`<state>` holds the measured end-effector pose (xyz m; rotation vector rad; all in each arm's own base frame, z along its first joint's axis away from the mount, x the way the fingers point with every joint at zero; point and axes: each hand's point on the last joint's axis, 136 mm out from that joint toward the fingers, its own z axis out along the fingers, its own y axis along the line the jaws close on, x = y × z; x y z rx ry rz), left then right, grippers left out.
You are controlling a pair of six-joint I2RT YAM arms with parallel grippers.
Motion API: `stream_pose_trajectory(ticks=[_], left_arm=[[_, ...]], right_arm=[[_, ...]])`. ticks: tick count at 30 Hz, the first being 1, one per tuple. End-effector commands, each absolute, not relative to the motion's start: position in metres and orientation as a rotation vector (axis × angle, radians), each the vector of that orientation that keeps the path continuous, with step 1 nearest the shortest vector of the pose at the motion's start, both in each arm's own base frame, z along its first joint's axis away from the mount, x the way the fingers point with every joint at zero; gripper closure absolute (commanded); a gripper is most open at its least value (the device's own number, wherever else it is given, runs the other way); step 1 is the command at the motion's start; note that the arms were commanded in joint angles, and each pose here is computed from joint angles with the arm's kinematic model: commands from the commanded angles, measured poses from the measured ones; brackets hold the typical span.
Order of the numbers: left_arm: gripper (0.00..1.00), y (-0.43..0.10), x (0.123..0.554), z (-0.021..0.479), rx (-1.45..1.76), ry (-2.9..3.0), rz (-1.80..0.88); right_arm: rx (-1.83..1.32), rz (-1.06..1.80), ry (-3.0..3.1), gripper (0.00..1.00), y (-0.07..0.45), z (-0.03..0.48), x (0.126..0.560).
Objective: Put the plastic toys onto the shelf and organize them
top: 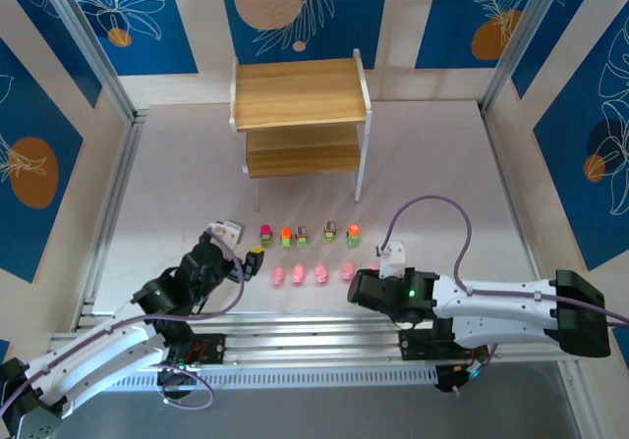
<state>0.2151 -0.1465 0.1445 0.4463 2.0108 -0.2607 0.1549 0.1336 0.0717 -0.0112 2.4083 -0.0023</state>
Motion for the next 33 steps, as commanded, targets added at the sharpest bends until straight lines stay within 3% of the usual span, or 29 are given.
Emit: stream_pose_trajectory(ticks=[1,33], left_arm=[[0.10,-0.153,0.214,0.147,0.466,1.986,-0.293],[0.11,-0.157,0.215,0.143,0.482,1.995,-0.298]], right_arm=[[0.041,0.075,2.457,0.27,0.143,0.057,0.152],[0.135,-0.007,2.503,0.47,0.141,0.025,0.162]])
